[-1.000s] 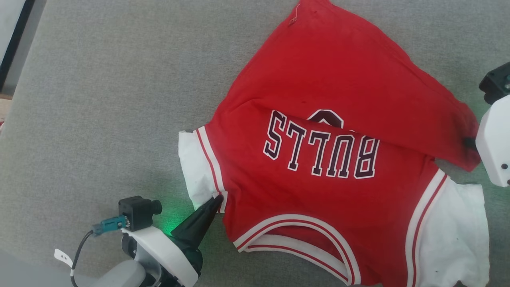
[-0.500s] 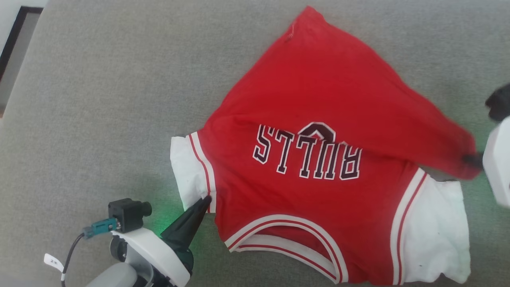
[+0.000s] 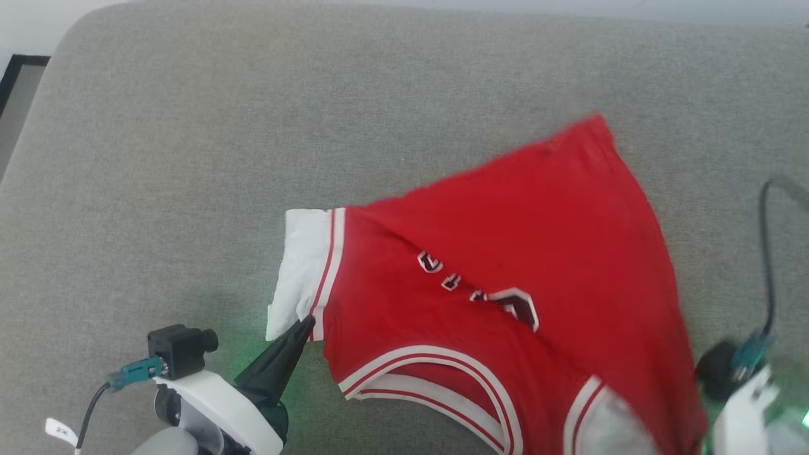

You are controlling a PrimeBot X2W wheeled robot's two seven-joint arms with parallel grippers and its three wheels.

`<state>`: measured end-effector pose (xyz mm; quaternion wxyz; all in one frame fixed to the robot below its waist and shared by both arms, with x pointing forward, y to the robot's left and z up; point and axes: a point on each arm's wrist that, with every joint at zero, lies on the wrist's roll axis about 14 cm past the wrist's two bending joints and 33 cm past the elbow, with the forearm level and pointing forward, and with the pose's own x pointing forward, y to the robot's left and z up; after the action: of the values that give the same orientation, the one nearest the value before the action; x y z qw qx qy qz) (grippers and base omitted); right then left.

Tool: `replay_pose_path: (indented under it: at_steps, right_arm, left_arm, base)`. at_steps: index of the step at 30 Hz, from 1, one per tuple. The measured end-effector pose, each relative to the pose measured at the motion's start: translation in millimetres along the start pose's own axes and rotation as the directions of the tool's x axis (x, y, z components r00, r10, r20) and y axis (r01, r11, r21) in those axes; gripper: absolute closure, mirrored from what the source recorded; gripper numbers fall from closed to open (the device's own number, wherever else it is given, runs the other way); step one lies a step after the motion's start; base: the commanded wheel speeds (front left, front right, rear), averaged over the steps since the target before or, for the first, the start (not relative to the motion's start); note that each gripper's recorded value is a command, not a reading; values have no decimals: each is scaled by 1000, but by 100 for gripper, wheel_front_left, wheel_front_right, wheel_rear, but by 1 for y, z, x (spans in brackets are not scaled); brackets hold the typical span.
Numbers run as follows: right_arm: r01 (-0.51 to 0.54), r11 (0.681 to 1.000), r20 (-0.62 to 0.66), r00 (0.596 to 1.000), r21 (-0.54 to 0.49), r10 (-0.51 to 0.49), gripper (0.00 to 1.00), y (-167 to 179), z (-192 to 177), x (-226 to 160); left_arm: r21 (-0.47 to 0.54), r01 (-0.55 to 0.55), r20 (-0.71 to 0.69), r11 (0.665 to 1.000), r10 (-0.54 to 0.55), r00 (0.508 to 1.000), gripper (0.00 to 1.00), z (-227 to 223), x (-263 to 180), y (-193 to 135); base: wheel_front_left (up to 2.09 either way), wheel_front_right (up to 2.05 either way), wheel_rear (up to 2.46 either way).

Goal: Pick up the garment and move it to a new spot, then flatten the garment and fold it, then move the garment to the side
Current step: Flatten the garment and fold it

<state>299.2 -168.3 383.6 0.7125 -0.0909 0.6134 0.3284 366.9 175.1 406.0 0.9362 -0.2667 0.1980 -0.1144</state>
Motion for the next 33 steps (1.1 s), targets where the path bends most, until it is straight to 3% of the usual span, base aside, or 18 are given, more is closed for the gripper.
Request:
replay_pose_path:
  at_steps: [7,12,13,15,18,23,29,33]
  right_arm:
    - [-130,991,-95,987,27,132,100,51,-43,23]
    - [-127,991,-57,990,30,129,100,56,-42,32]
    - [-116,993,-32,993,29,117,70,53,-38,32]
    - [-89,995,59,995,36,86,0,44,-19,28]
    - [-40,998,223,974,38,30,0,27,15,9]
    - [52,997,450,890,51,-70,0,-5,63,-46]
    - [201,979,601,778,38,-183,0,-39,113,-104]
    - [278,960,661,712,43,-236,0,-59,149,-119]
  left_arm:
    - [4,3,0,1000,-3,1000,100,1,-1,0]
    - [11,6,-7,1000,-6,1000,100,0,-1,0]
    - [12,7,-7,1000,-6,1000,100,1,0,0]
    - [17,9,-9,1000,-9,1000,100,1,1,1]
    - [18,13,-7,1000,-13,1000,100,3,4,0]
    - [11,19,-7,1000,-19,1000,100,1,4,-2]
    - [0,26,-11,1000,-26,1000,100,-2,6,-6]
    - [2,31,-4,1000,-31,999,100,1,12,-7]
  base:
    - [0,0,0]
    - [0,0,0]
    - [0,0,0]
    - [0,0,0]
    - [0,0,0]
    - [0,0,0]
    - [0,0,0]
    - [0,0,0]
